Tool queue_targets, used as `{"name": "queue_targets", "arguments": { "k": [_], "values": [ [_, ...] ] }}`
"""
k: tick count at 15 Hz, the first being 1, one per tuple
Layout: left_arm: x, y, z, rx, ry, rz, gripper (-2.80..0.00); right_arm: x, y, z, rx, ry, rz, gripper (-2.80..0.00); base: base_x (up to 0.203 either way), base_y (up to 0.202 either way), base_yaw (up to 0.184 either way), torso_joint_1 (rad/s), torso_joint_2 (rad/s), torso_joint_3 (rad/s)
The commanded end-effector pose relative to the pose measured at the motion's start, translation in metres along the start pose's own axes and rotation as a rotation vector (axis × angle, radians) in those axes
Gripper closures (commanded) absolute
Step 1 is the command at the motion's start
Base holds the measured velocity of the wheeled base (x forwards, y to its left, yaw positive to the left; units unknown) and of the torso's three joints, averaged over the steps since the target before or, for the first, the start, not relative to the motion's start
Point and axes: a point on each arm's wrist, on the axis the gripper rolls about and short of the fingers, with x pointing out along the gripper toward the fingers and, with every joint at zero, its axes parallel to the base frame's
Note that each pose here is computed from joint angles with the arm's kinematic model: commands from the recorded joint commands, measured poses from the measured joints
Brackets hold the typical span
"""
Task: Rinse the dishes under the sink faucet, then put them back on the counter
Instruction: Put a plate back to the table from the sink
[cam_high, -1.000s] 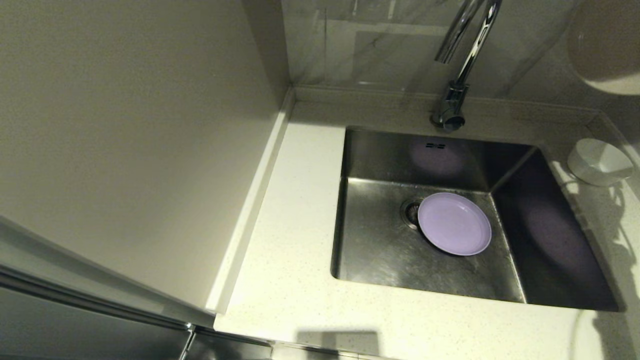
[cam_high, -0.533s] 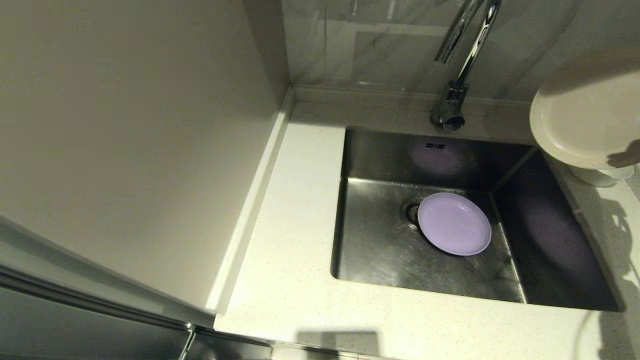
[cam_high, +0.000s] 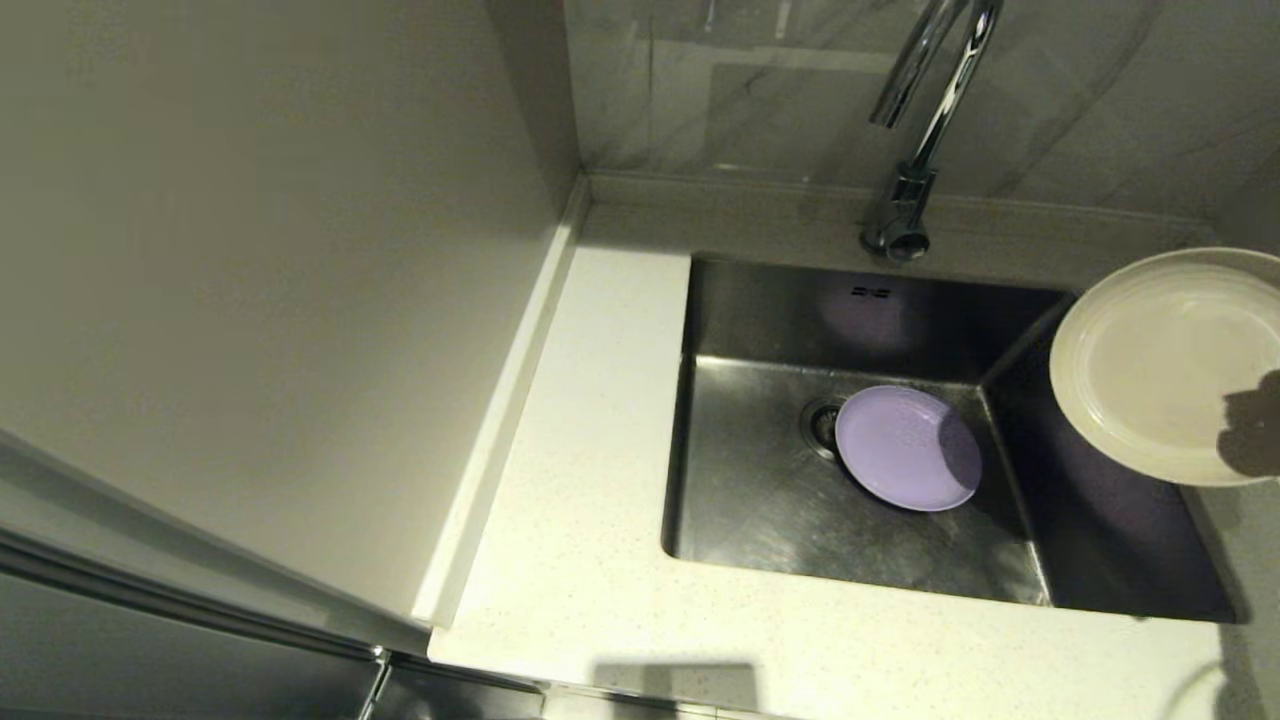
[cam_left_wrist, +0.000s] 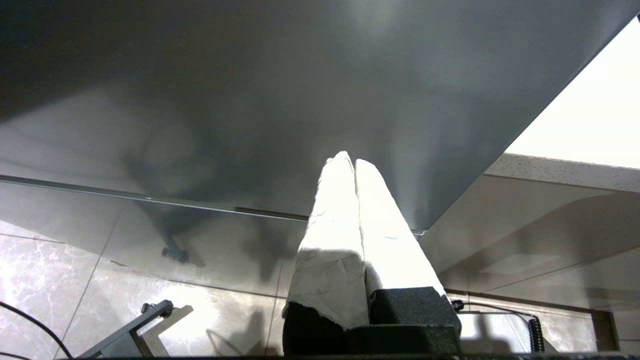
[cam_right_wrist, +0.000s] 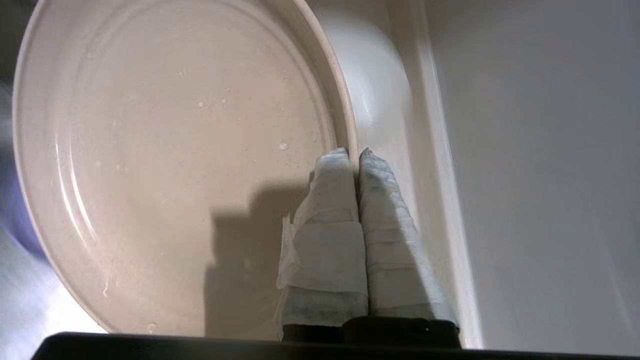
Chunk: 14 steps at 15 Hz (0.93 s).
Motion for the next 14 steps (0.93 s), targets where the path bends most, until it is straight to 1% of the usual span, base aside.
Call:
{"name": "queue_targets", "arguments": {
  "k": [1, 2, 4, 8, 11, 14],
  "values": [
    [0.000, 0.000, 0.000, -0.001, -0.003, 0.001, 0.00, -0.007, -0.008, -0.021, -0.015, 0.093, -0.036, 0.00, 0.000, 0.000, 0.000, 0.000, 0.00, 0.000],
    [0.000, 0.000, 0.000, -0.001, -0.003, 0.001, 0.00, -0.010, -0.011, -0.033, -0.027, 0.139, -0.053, 0.00, 0.000, 0.000, 0.000, 0.000, 0.00, 0.000],
    [0.000, 0.000, 0.000, -0.001, -0.003, 0.001, 0.00, -0.013, -0.018, -0.048, -0.029, 0.202, -0.086, 0.00, 0.000, 0.000, 0.000, 0.000, 0.00, 0.000],
    [0.000, 0.000, 0.000, 0.000, -0.004, 0.001, 0.00, -0.005, -0.033, -0.066, -0.063, 0.280, -0.120, 0.00, 0.000, 0.000, 0.000, 0.000, 0.00, 0.000],
    [0.000, 0.000, 0.000, -0.001, -0.003, 0.001, 0.00, 0.012, -0.041, -0.069, -0.064, 0.296, -0.130, 0.00, 0.000, 0.000, 0.000, 0.000, 0.00, 0.000],
    [0.000, 0.000, 0.000, -0.001, -0.003, 0.001, 0.00, 0.031, -0.050, -0.070, -0.070, 0.312, -0.171, 0.00, 0.000, 0.000, 0.000, 0.000, 0.00, 0.000]
  ]
}}
